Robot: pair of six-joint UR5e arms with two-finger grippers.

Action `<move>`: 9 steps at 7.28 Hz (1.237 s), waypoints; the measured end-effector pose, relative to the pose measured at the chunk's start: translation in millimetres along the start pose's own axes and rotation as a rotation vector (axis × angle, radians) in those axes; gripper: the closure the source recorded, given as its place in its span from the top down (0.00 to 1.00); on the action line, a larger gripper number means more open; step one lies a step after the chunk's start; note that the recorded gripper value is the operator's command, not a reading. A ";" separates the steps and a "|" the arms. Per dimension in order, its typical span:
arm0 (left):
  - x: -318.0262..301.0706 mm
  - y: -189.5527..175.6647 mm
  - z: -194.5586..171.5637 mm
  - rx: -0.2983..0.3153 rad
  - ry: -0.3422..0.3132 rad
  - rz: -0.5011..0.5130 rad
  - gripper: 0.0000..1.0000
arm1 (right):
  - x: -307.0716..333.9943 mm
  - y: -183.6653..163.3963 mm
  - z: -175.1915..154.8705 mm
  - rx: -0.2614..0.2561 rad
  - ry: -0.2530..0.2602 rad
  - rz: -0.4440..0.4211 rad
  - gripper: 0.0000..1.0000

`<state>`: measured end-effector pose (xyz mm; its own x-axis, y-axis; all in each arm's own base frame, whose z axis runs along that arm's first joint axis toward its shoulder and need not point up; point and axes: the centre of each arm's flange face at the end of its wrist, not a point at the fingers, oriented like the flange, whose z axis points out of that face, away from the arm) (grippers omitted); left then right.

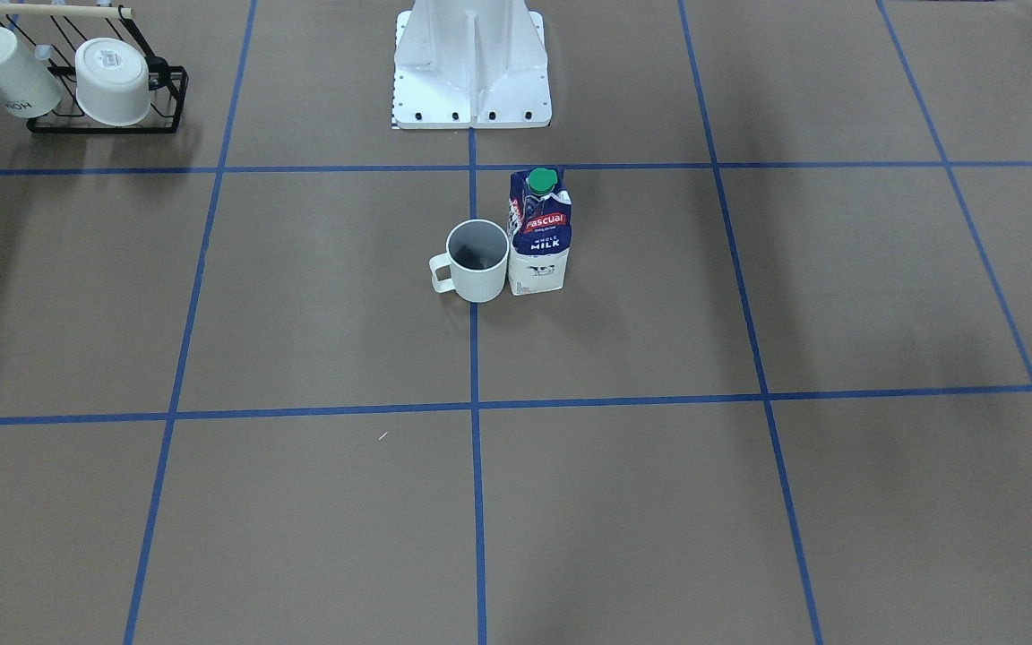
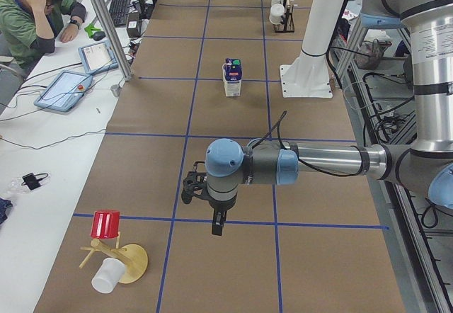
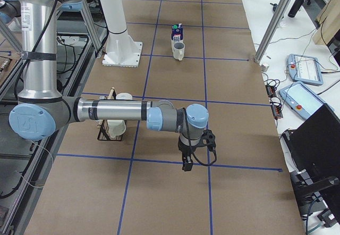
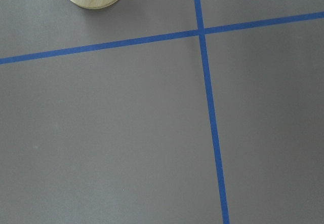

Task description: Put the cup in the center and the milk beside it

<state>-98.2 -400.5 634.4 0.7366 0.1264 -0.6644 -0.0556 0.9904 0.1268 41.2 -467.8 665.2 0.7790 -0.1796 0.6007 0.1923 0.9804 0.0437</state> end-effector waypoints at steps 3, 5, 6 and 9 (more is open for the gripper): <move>-0.5 0.3 0.5 -0.001 0.000 -0.001 0.99 | 0.3 0.3 0.6 -0.001 -0.001 0.001 1.00; -0.4 0.1 0.9 -0.002 0.000 0.000 0.99 | 0.5 0.8 1.3 -0.002 -0.003 0.002 1.00; -0.4 0.2 1.1 -0.002 0.000 0.000 0.99 | 0.4 0.8 1.7 -0.003 -0.003 0.002 1.00; -1.9 4.4 4.2 -0.009 0.001 -0.005 0.99 | 0.2 0.8 2.1 -0.004 -0.004 0.001 1.00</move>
